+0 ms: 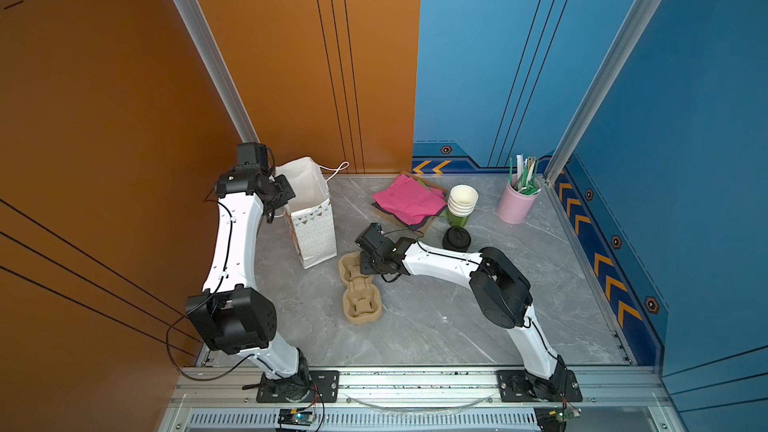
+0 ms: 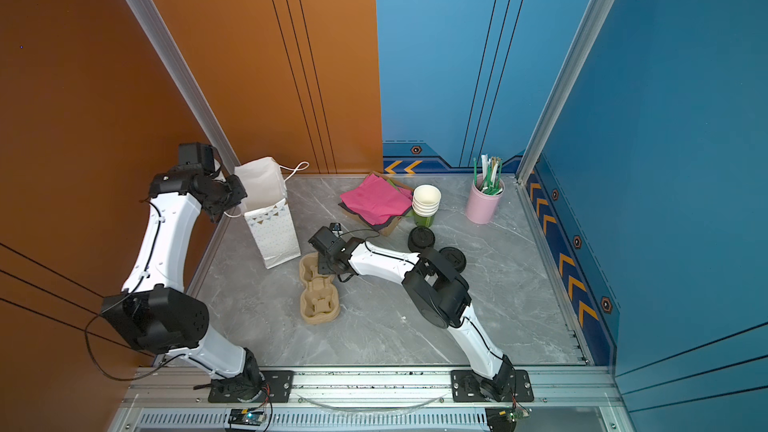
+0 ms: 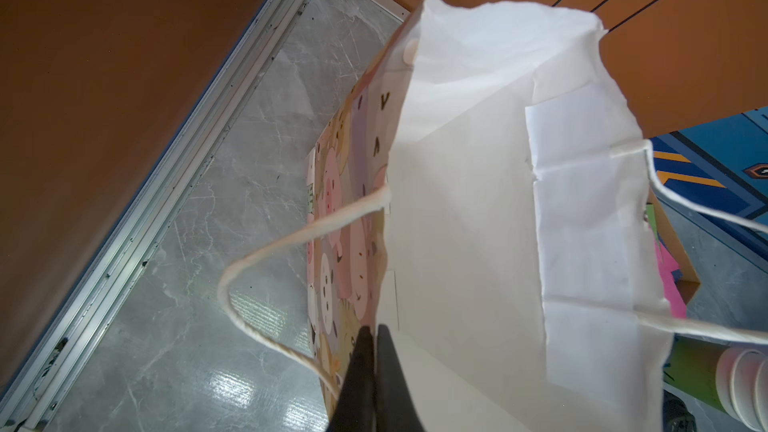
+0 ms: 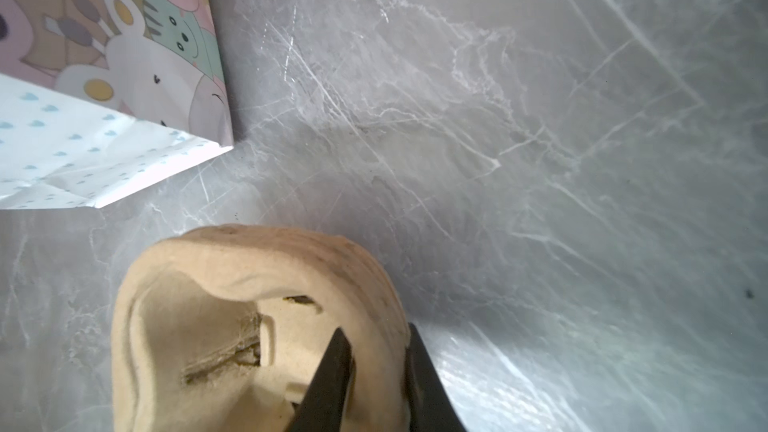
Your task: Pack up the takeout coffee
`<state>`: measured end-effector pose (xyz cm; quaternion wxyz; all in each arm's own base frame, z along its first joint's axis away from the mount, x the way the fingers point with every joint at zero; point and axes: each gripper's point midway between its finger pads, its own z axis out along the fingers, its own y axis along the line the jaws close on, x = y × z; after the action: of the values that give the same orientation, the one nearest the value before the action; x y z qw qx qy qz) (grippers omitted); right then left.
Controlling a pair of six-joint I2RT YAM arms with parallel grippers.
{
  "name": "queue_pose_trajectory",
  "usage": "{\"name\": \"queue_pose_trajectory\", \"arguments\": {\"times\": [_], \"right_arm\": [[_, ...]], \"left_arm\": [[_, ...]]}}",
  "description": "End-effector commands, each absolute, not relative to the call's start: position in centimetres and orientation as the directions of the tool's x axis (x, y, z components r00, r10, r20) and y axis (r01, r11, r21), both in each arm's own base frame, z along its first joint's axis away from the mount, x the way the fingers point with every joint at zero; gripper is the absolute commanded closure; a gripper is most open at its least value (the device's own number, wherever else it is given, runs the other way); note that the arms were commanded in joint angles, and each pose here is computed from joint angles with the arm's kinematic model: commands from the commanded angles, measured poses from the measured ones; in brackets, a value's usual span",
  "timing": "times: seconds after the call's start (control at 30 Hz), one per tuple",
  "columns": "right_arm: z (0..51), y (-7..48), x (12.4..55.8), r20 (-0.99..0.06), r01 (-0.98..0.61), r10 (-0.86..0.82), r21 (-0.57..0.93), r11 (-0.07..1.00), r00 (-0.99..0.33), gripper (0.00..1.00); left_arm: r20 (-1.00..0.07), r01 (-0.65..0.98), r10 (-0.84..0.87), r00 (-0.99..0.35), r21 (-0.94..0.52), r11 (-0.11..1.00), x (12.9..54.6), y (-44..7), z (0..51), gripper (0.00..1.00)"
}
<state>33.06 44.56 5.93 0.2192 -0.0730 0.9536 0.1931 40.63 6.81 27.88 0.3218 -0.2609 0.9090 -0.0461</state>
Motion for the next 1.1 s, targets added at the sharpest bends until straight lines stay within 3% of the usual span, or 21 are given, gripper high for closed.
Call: {"name": "queue_pose_trajectory", "arguments": {"times": [0.0,0.57,1.07], "right_arm": [[6.8,41.9,33.6,-0.44,-0.274,-0.137,0.265,0.925,-0.887,0.81],[7.2,23.6,31.0,-0.313,-0.324,-0.26,0.172,0.93,-0.913,0.81],[5.7,18.9,31.8,-0.289,-0.256,-0.206,0.147,0.955,-0.935,0.76]], "left_arm": [[-0.571,-0.417,-0.523,-0.632,-0.318,0.851,40.2,5.9,29.0,1.0],[-0.528,-0.306,-0.57,-0.63,-0.506,0.806,34.4,-1.7,30.4,1.0],[-0.463,-0.251,-0.554,-0.691,-0.566,0.786,26.8,-7.9,27.6,1.0]]}}
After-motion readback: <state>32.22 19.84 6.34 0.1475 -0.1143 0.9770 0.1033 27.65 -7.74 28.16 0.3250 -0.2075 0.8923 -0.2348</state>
